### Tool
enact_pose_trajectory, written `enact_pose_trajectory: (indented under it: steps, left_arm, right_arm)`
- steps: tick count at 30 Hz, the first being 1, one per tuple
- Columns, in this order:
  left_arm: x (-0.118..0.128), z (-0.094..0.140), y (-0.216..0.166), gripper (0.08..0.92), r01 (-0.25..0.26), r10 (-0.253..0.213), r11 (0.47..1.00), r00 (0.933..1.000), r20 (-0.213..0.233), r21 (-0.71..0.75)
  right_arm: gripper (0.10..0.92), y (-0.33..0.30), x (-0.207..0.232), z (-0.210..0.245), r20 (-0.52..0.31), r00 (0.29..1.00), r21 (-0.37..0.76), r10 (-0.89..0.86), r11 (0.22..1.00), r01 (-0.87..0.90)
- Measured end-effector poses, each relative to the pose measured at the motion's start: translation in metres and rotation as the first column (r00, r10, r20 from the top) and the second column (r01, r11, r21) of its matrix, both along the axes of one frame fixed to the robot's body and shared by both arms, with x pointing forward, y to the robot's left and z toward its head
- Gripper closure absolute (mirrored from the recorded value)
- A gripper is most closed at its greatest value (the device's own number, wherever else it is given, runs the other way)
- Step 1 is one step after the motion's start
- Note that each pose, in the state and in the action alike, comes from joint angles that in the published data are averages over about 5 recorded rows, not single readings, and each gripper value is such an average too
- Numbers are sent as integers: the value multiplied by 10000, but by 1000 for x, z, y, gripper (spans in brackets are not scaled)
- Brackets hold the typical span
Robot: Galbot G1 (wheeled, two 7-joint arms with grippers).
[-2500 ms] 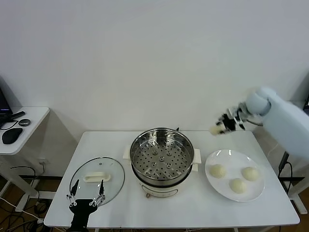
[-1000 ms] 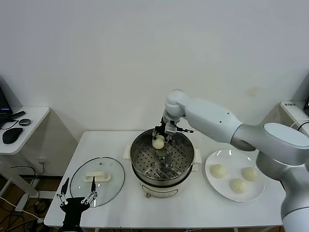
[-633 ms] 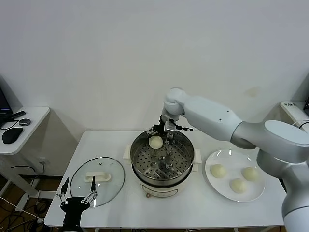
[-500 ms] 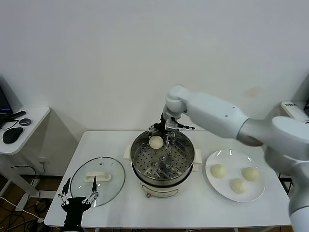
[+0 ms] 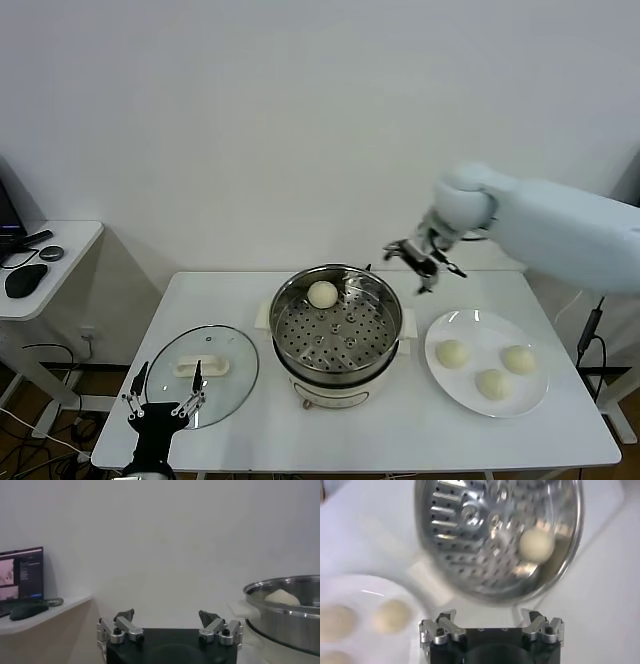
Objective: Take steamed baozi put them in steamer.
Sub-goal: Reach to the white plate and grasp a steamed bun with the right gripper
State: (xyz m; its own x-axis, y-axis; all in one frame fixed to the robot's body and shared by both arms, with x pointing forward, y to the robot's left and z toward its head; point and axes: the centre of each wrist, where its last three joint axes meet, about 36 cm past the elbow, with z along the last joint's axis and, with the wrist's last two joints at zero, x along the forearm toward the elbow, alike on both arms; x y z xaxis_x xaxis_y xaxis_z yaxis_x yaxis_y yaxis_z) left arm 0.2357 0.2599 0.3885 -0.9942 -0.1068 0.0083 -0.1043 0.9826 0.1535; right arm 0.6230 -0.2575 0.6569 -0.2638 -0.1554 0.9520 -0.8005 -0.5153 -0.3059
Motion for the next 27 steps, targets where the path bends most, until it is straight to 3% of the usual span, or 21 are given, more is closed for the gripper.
enact_pose_trajectory:
  steps: [11, 27]
  left_arm:
    - [4, -1, 5, 177, -44, 45, 9998, 10000, -72, 198]
    - [3, -3, 11, 177, -298, 302, 9991, 9994, -140, 293]
  right_arm:
    - [200, -78, -33, -68, -1152, 9475, 484, -2983, 9510, 3053]
    - [200, -113, -27, -141, -1640, 9000, -116, -4039, 9131, 4077]
